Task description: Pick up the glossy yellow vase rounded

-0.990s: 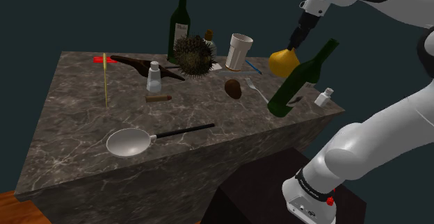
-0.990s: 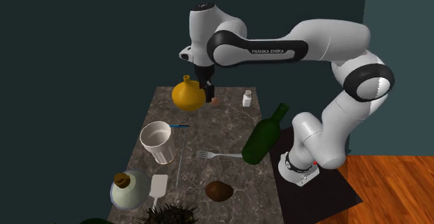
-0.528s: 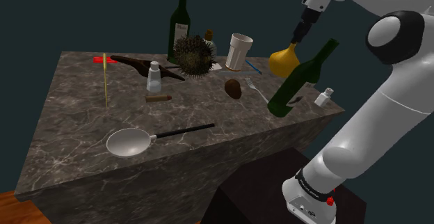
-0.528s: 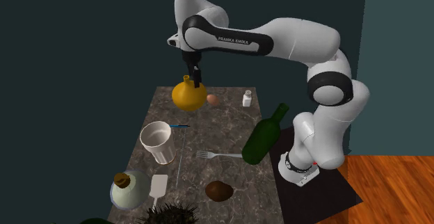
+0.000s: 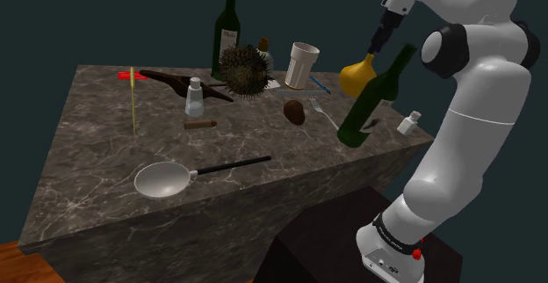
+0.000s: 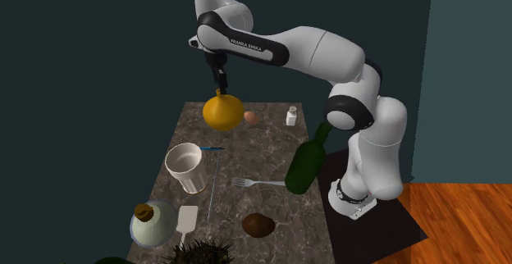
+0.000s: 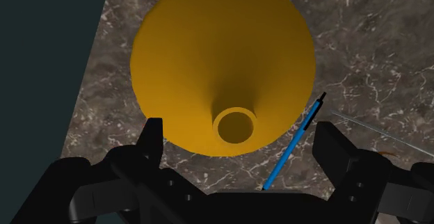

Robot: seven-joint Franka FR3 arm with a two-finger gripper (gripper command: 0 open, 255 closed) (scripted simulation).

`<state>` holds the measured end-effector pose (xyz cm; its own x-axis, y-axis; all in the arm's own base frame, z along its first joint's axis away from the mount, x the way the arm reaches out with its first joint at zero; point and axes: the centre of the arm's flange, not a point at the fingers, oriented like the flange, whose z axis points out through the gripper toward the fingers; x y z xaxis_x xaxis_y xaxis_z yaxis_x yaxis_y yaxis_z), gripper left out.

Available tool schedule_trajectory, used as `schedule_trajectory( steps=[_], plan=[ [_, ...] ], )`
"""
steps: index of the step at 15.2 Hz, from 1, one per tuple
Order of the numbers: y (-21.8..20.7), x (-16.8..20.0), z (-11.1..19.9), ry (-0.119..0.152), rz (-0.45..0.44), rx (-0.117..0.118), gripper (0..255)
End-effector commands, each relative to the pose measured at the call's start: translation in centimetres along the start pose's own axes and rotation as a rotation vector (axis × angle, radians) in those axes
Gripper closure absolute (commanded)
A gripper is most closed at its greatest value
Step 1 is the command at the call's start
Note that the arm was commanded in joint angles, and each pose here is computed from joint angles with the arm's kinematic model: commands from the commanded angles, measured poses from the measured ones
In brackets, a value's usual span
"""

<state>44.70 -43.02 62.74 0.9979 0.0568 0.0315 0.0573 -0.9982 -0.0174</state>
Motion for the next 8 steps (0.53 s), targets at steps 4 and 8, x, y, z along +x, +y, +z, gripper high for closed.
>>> schedule_trajectory(
  steps=[4, 8],
  plan=[
    [0.1, 0.0, 2.9, 0.000, -0.001, 0.000, 0],
    [0.0, 0.0, 2.9, 0.000, -0.001, 0.000, 255]
  ],
)
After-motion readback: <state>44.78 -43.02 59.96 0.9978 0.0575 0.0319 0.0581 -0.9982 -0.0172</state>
